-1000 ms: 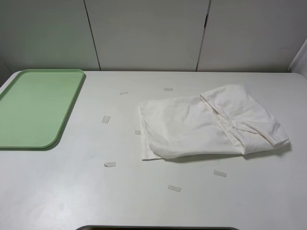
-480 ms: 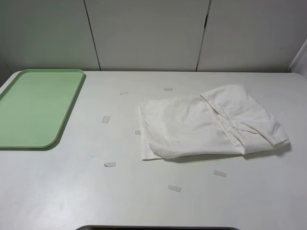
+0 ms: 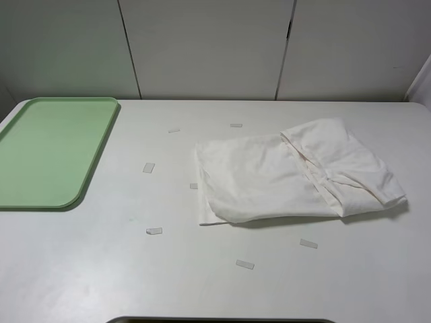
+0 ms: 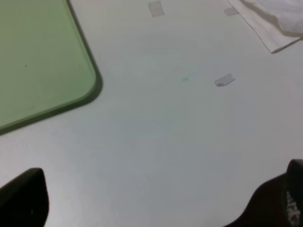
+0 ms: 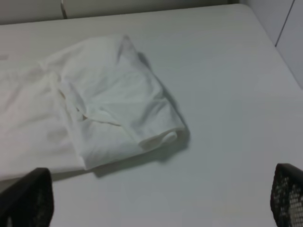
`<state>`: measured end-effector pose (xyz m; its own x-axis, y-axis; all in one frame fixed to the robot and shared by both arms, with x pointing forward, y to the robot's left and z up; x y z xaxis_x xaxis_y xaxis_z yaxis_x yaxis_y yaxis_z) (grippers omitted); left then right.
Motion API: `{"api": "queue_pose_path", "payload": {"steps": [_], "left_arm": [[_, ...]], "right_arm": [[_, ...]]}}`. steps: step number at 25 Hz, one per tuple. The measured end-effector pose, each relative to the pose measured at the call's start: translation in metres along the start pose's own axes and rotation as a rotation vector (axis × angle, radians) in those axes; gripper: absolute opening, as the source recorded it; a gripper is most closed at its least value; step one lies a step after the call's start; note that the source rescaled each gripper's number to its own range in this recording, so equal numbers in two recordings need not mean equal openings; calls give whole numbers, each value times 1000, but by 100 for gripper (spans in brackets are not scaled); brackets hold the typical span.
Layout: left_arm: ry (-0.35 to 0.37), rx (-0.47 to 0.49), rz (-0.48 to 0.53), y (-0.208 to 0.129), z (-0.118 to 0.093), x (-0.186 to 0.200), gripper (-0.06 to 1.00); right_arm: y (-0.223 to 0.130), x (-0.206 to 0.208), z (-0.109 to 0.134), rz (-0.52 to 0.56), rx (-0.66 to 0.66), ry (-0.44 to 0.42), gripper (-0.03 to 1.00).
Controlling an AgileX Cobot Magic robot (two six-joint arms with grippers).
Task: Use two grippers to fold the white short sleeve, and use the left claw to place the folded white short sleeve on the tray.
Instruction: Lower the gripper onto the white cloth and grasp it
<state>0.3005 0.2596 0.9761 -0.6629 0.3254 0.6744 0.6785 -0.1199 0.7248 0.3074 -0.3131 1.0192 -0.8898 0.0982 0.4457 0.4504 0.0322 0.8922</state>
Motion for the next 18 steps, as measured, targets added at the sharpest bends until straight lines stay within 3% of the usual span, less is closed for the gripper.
{"api": "queue_pose_path", "payload": {"steps": [18], "left_arm": [[0,0,0,0,0,0,98]], "right_arm": [[1,-8,-2,-23,11,-14,100]]}}
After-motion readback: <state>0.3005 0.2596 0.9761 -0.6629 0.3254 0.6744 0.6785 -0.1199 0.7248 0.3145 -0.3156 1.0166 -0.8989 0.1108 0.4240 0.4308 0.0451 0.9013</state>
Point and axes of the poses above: a point on each arm's last joint axis where the gripper is mounted, x pointing back along that axis away from the gripper, z along the wrist's bending axis when the last joint is at zero, y = z × x, the point moved 9 cm from there along -x, pointing out along that axis toward the gripper, and after that the axes turned 8 degrees about x, right-handed, at the moved point
